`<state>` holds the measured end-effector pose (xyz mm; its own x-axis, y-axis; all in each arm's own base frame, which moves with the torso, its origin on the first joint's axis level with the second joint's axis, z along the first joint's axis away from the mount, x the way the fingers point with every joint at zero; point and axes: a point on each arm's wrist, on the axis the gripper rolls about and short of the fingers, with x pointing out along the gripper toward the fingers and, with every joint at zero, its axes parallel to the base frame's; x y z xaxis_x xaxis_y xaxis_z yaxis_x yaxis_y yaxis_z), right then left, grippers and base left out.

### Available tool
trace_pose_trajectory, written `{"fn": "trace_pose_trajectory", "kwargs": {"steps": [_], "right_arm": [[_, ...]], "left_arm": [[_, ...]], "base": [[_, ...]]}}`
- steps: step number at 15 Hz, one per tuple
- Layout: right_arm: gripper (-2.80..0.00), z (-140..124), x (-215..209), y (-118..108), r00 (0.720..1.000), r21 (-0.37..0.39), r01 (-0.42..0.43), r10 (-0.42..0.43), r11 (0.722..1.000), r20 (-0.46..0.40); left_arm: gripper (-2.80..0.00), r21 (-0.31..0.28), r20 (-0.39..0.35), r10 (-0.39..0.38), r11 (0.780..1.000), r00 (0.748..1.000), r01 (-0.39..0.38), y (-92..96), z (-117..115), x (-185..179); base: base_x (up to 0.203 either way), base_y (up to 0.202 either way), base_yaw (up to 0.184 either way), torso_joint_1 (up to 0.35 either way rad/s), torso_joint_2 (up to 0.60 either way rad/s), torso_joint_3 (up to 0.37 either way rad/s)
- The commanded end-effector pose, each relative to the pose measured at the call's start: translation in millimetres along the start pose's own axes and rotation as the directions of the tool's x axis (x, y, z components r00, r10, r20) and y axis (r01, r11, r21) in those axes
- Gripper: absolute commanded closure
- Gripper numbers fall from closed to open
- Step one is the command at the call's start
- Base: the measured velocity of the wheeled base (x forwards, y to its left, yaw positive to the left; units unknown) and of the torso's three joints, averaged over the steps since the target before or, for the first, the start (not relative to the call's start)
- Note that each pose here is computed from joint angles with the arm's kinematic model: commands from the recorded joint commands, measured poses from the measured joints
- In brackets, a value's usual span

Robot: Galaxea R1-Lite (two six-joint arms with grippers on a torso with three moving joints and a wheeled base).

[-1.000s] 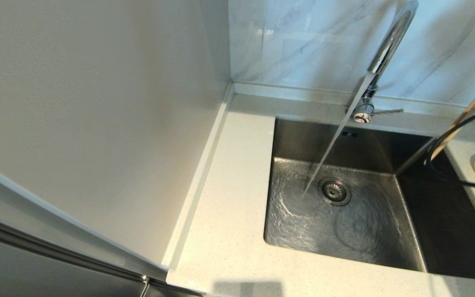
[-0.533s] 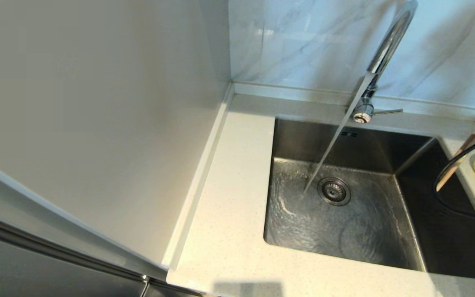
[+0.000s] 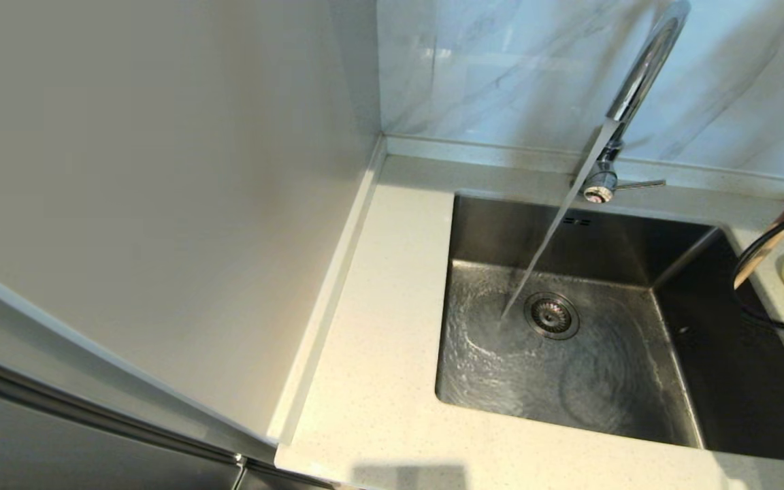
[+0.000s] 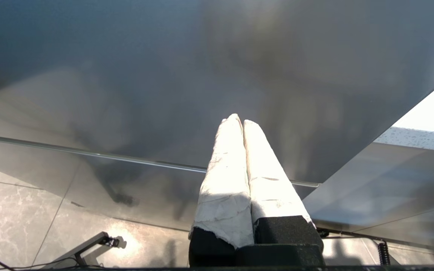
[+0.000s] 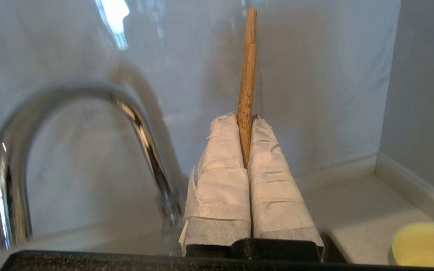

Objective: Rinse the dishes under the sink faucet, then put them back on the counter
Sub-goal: Place the chopsticks on the table

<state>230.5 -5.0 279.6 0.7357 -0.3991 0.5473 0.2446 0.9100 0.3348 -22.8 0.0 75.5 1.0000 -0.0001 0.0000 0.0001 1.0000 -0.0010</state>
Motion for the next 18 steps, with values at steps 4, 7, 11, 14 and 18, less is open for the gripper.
{"fn": "trace_pose_trajectory", "kwargs": {"steps": [4, 7, 11, 14, 18], "right_arm": [[0.0, -23.6, -23.4, -5.3, 0.992, -0.015, -0.011, 0.01, 1.0, -0.128], [0.0, -35.4, -31.8, -3.8, 0.981, -0.008, -0.025, 0.023, 1.0, -0.19], [0.0, -47.0, -47.3, -9.6, 0.964, -0.022, -0.028, 0.022, 0.999, -0.264], [0.0, -21.4, -18.8, 7.5, 0.992, 0.047, -0.04, 0.046, 0.998, -0.12], [0.0, -34.0, -10.4, 3.3, 0.957, 0.02, 0.017, -0.011, 1.0, -0.291]], "left_arm": [[0.0, -0.001, 0.0, 0.0, 1.0, 1.0, 0.0, 0.0, 0.0, 0.0], [0.0, -0.001, 0.0, 0.0, 1.0, 1.0, 0.0, 0.0, 0.0, 0.0], [0.0, 0.0, 0.0, 0.0, 1.0, 1.0, 0.0, 0.0, 0.0, 0.0], [0.0, -0.001, 0.0, 0.0, 1.0, 1.0, 0.0, 0.0, 0.0, 0.0], [0.0, 0.0, 0.0, 0.0, 1.0, 1.0, 0.0, 0.0, 0.0, 0.0]], "base": [[0.0, 0.0, 0.0, 0.0, 0.0, 0.0], [0.0, 0.0, 0.0, 0.0, 0.0, 0.0], [0.0, 0.0, 0.0, 0.0, 0.0, 0.0], [0.0, 0.0, 0.0, 0.0, 0.0, 0.0], [0.0, 0.0, 0.0, 0.0, 0.0, 0.0]]}}
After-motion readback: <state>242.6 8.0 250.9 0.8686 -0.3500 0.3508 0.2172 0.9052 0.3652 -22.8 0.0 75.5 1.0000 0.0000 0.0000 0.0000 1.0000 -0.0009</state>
